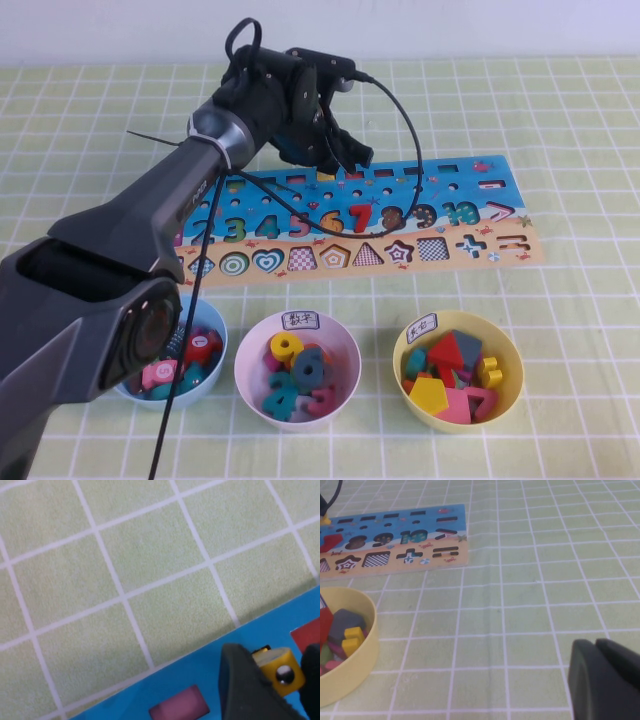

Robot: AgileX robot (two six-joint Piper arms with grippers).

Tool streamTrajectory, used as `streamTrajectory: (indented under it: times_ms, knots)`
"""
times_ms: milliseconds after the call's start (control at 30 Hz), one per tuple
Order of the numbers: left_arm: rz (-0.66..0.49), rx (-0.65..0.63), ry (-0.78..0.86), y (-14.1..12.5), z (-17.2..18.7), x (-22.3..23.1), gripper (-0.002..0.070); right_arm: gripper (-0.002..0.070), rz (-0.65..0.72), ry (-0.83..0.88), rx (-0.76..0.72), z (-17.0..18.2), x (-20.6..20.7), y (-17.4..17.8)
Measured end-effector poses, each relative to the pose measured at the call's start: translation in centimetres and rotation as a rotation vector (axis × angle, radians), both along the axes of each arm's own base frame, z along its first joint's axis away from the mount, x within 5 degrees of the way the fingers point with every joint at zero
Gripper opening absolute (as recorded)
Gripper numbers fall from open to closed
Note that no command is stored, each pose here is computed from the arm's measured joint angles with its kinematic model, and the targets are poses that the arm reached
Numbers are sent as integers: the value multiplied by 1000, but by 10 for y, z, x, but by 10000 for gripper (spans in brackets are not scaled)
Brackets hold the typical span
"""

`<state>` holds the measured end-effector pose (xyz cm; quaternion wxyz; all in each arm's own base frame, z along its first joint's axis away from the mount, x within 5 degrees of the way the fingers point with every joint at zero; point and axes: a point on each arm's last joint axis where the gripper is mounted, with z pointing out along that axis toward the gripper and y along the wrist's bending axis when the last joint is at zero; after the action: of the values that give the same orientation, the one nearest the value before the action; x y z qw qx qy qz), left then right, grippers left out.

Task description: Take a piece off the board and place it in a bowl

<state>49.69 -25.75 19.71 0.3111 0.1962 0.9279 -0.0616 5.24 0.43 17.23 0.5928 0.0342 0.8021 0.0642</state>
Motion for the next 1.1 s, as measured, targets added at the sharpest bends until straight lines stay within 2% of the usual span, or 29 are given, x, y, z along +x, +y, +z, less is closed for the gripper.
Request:
streamTrajectory:
  times_ms: [167,467,867,967,1100]
  knots:
    - [0,4,-33,3,18,-2,196,-17,0,0,0,0,0,0]
    - [9,10,-113,13,75,-14,196,-17,0,0,0,0,0,0]
    - [-13,138,-209,55,189,-74,195,-17,0,0,0,0,0,0]
    - [-7,175,-197,67,197,-91,195,-17,0,0,0,0,0,0]
    - [-19,209,-159,81,188,-115,195,-17,0,0,0,0,0,0]
